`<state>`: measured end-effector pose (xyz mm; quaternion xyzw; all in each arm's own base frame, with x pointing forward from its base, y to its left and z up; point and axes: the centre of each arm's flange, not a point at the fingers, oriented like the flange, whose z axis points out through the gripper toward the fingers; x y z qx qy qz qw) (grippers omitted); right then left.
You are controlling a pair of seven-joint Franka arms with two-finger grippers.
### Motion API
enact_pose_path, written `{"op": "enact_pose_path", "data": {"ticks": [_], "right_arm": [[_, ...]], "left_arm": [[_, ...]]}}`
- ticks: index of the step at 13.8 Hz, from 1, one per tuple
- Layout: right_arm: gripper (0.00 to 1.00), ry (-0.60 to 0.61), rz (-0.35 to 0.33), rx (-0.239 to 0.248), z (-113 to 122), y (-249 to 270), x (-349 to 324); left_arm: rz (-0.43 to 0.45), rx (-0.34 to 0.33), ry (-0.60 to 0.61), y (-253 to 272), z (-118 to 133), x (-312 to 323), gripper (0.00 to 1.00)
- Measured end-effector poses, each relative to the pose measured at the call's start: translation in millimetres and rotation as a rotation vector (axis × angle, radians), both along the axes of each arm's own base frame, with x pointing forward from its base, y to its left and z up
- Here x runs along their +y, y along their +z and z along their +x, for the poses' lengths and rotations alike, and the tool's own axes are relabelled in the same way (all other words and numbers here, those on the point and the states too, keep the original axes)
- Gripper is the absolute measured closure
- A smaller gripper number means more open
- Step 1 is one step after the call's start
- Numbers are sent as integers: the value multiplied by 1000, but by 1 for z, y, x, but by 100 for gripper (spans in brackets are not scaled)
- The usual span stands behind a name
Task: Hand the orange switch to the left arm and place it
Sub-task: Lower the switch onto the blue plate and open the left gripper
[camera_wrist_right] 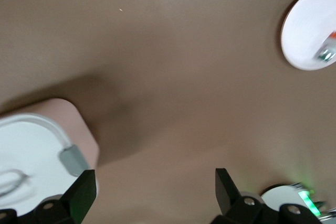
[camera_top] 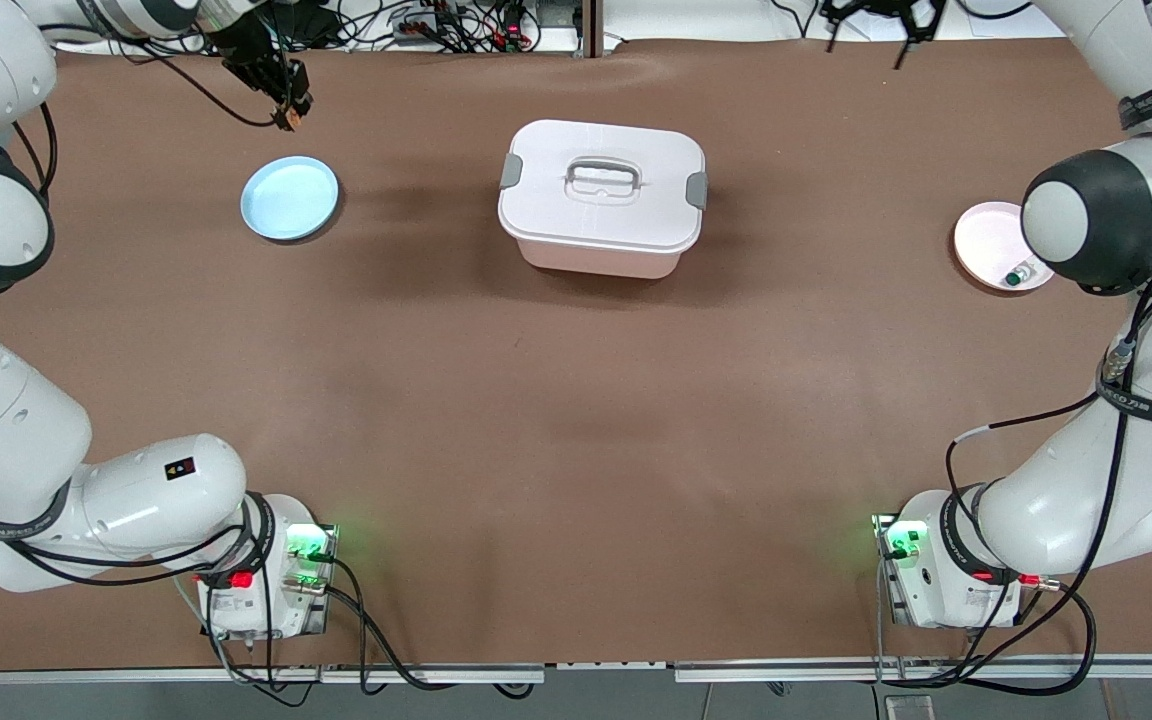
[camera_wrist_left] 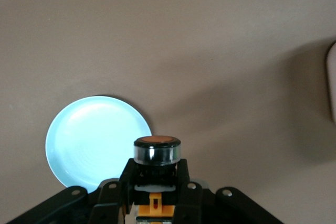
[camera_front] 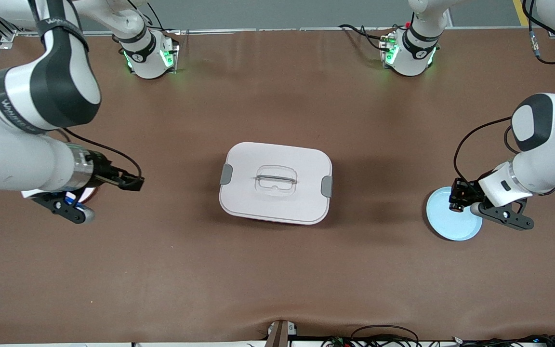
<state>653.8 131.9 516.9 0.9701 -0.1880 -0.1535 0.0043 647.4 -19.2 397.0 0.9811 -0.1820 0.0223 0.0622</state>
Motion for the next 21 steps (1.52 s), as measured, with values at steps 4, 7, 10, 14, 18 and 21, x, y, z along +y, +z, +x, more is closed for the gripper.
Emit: {"op": "enact_pose_path", "data": {"ticks": [4,7,10,14,18,21], "right_arm": [[0,161,73,30,-1,8,-72],[0,214,80,31,0,8,-108],[0,278,68,32,0,8,-126],[0,283,75,32,0,7,-139],[0,273,77,35,-1,7,-147],[0,294,82,36,-1,7,-135]], "left_arm": [[-6,-19,-133,-30,1,36,66],[-16,-46,-269,-49,3,64,66],[-29,-64,-391,-71,4,85,66],[-49,-63,-515,-93,3,96,66],[-77,-66,-652,-120,1,104,66],[-49,-62,-755,-142,0,113,66]]}}
